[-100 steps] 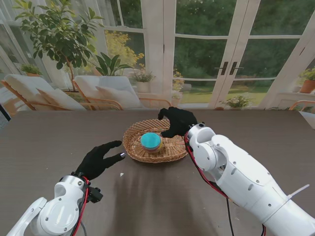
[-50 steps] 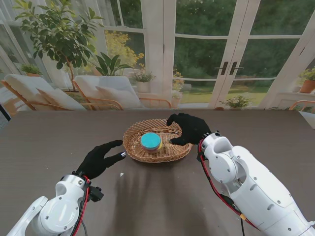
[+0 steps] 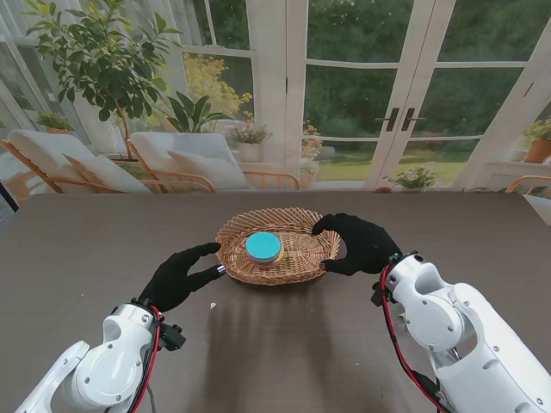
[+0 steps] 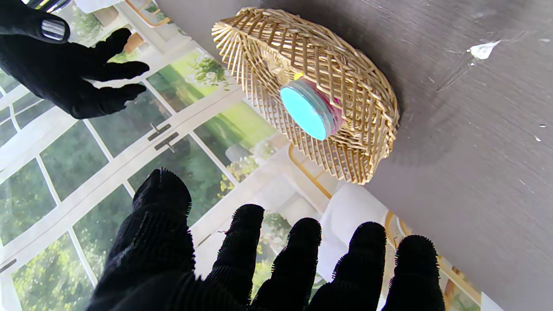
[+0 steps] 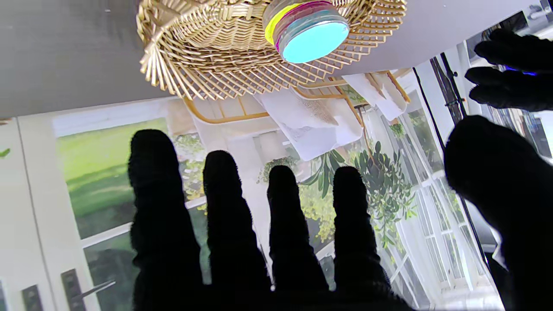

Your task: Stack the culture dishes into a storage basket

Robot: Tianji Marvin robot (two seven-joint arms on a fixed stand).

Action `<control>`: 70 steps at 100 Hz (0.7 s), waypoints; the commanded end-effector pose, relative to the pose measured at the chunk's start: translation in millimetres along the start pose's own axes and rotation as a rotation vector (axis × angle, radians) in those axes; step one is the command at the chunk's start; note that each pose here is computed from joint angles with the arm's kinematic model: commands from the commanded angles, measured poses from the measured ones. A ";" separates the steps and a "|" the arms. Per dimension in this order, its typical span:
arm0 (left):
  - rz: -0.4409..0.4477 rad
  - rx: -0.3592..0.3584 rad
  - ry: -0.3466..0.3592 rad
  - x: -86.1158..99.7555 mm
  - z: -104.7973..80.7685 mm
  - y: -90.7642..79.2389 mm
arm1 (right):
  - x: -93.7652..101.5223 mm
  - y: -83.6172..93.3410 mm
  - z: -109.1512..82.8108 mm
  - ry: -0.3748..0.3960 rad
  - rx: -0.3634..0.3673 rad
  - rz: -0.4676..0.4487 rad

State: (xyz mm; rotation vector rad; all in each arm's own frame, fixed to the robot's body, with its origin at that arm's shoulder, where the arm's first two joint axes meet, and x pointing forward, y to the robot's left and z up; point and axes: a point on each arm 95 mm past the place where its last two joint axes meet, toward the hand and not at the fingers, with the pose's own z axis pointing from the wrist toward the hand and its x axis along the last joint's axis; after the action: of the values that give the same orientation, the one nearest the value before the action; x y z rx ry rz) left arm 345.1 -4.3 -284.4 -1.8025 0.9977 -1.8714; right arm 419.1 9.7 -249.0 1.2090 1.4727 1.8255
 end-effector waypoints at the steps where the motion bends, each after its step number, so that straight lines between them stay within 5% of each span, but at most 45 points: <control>1: -0.008 -0.017 0.009 1.1 0.2 4.0 | -0.4 -8.2 -8.8 0.007 0.022 0.007; 70: 0.000 0.005 0.063 7.9 -4.5 9.4 | -15.9 -33.3 -55.1 0.054 0.025 0.199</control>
State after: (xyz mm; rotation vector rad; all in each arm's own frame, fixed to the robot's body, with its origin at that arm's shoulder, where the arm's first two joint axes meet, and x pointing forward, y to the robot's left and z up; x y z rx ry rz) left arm 340.1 -11.5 -285.5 -1.7453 0.9984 -1.9289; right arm 379.0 -20.6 -278.1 1.3661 1.4100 2.0016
